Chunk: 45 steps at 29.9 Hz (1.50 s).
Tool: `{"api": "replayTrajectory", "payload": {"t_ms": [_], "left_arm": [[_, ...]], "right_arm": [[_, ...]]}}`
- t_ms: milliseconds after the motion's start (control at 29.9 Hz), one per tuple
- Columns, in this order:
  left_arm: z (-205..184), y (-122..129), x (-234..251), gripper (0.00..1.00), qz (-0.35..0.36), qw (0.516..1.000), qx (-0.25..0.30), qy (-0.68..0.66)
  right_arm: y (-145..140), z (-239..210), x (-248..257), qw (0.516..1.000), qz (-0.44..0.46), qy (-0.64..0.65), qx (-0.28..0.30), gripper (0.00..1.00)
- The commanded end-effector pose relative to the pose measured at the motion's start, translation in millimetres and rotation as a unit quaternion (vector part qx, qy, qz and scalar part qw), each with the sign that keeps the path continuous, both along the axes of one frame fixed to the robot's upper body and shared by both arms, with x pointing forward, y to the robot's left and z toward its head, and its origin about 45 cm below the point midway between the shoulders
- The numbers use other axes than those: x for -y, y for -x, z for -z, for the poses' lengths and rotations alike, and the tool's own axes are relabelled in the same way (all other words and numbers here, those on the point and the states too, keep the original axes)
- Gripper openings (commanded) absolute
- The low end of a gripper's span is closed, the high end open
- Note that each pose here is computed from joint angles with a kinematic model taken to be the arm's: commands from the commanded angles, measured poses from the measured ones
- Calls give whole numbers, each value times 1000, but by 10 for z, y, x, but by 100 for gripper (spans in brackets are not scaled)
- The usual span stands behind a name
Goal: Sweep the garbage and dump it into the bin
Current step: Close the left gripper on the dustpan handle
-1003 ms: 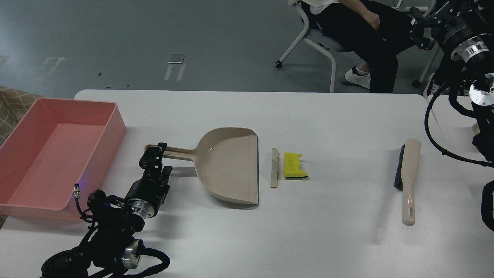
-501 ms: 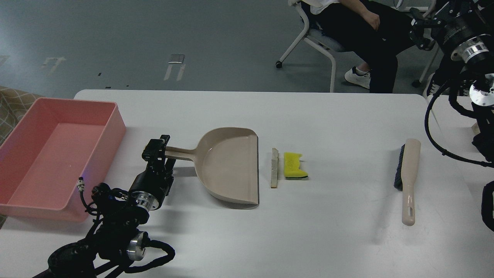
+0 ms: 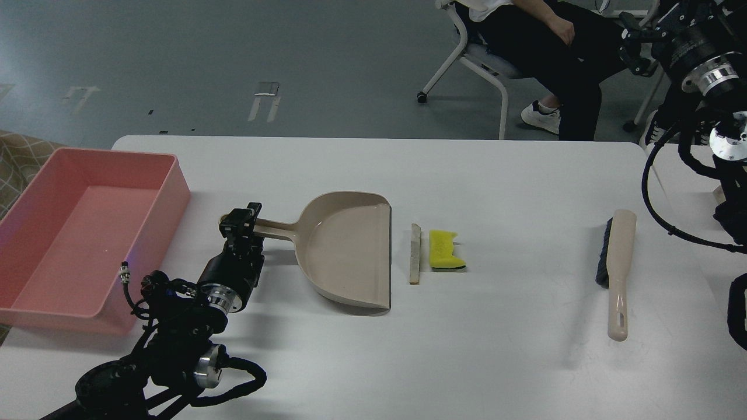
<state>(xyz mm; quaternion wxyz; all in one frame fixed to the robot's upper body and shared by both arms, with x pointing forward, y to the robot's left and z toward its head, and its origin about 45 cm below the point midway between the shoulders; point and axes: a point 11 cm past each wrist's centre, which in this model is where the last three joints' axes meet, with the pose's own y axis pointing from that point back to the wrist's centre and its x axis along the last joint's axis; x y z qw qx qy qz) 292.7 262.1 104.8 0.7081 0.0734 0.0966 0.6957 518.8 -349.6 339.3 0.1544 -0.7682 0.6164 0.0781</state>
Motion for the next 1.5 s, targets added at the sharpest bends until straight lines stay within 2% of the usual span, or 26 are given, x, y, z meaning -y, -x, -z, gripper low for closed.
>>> {"api": "replayTrajectory", "payload": {"t_ms": [0, 735, 1471], "left_arm": [[10, 11, 4, 53, 1, 1000, -2, 0], [50, 12, -38, 39, -2, 1000, -5, -8], [85, 21, -87, 33, -6, 1000, -6, -17]], "right_arm": [[-1, 5, -10, 1000, -1, 0, 0, 100], [0, 5, 1, 1000, 1, 0, 0, 100], [1, 2, 9, 1000, 1, 0, 0, 100]]}}
